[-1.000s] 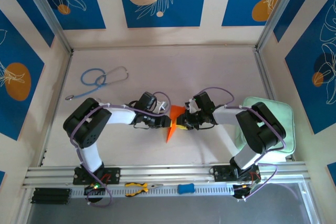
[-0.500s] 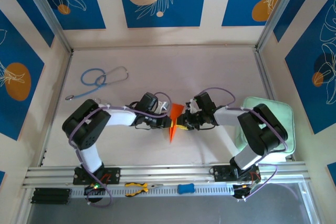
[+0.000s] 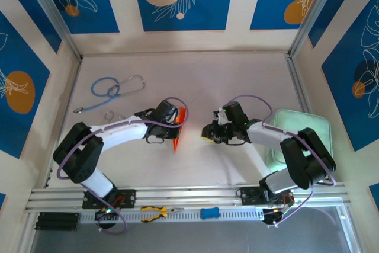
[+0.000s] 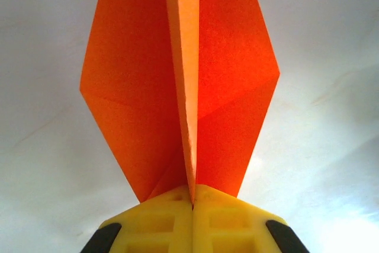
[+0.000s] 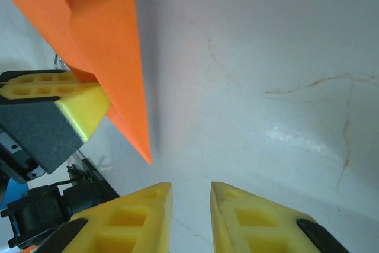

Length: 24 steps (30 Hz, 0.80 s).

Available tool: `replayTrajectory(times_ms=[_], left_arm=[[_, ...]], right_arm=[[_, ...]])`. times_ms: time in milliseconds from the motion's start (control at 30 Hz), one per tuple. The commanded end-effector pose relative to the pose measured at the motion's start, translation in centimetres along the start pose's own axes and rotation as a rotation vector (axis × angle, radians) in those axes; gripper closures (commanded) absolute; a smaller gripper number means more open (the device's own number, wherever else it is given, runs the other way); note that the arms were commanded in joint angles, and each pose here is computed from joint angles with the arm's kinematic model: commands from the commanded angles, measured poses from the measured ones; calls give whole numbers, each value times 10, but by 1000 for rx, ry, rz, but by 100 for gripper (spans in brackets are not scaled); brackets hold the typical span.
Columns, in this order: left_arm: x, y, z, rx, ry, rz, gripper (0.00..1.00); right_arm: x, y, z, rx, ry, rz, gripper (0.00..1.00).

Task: Fold a paper plane with a square sheet of paper (pick it up from the middle)
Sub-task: Move a paper plane to the center of the table.

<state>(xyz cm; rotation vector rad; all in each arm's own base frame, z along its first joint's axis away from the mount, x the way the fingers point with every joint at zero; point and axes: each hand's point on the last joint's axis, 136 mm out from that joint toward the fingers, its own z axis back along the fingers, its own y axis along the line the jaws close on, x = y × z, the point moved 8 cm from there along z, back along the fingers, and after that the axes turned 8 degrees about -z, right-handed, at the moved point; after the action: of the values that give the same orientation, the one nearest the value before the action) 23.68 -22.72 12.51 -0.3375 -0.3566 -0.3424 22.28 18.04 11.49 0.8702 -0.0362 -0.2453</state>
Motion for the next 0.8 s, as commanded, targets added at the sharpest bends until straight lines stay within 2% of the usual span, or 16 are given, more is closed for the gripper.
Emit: replayTrajectory(times_ms=[0, 167, 367, 467, 767], left_arm=[[-5, 7, 5, 125, 41, -35, 95], [-6, 0, 0, 81, 57, -54, 95], [-10, -7, -3, 28, 54, -58, 95], [-13, -7, -5, 18, 56, -52, 95], [-14, -10, -6, 14, 56, -54, 94]], right_arm=[[-2, 5, -2, -6, 19, 6, 75], [-3, 16, -10, 45, 56, 31, 74], [4, 38, -19, 101, 56, 26, 68], [10, 47, -26, 96, 51, -7, 62], [20, 56, -54, 102, 83, -78, 58]])
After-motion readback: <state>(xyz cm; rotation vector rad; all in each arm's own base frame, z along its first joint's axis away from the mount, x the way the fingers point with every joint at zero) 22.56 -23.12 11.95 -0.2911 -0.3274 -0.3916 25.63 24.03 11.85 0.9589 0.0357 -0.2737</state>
